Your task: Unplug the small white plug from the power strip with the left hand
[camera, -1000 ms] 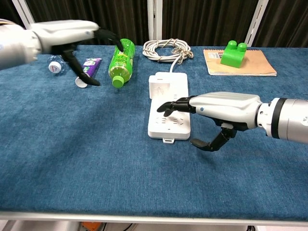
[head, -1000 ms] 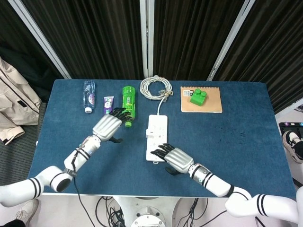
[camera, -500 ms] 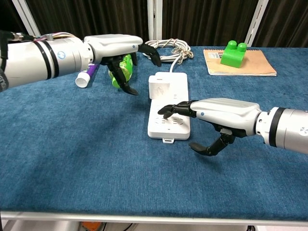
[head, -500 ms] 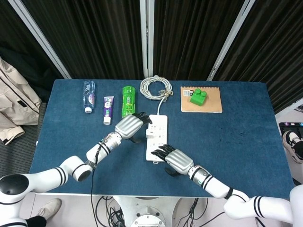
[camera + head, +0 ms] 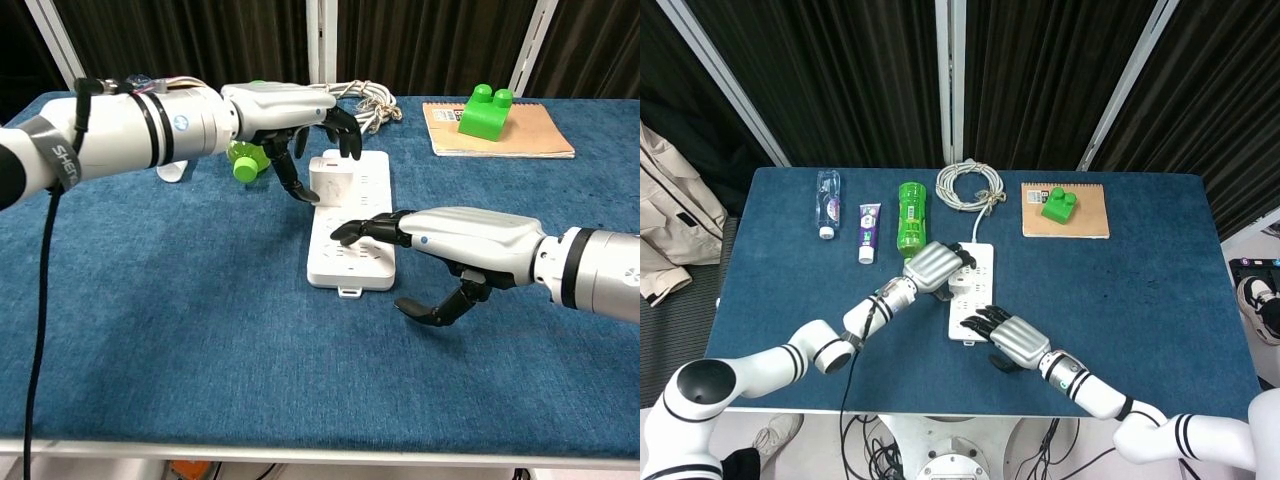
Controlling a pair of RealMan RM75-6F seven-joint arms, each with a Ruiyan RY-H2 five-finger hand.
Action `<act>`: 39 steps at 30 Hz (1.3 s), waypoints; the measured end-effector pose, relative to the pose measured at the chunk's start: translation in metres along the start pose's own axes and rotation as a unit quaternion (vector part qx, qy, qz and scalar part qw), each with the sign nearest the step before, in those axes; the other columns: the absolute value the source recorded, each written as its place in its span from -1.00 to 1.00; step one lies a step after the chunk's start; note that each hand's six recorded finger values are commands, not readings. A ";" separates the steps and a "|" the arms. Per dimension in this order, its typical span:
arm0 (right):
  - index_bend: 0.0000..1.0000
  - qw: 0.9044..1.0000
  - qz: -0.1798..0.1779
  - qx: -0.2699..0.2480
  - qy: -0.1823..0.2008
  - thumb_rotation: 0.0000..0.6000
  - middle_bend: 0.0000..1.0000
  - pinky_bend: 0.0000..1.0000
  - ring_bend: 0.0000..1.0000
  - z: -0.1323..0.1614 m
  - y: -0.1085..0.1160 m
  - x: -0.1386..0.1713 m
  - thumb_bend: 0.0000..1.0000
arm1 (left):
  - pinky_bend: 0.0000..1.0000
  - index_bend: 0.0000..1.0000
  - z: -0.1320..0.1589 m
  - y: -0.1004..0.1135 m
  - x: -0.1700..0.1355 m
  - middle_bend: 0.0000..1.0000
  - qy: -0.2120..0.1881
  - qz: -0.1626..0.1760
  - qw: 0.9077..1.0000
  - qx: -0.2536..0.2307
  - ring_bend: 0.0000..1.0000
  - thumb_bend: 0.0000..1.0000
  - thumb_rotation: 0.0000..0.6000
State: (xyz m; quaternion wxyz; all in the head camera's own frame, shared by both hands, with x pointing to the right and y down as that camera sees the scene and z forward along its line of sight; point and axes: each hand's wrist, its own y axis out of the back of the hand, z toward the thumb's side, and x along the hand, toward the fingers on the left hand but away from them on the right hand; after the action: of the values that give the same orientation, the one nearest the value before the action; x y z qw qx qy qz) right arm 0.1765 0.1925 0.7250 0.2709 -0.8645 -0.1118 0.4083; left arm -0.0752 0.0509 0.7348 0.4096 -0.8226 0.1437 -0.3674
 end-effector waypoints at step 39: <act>-0.94 1.000 0.007 -0.004 -0.005 1.00 -0.76 -1.00 -1.00 0.000 -0.003 -0.006 0.01 | 0.36 0.44 -0.012 -0.016 0.005 0.52 0.005 0.045 0.987 -0.151 0.23 -0.11 1.00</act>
State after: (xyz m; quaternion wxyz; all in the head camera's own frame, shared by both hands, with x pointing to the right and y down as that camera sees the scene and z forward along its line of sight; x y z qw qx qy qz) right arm 0.1724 0.1924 0.7305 0.2641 -0.8643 -0.1086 0.4142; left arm -0.0813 0.0514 0.7539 0.2958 -0.8659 0.2368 -0.3266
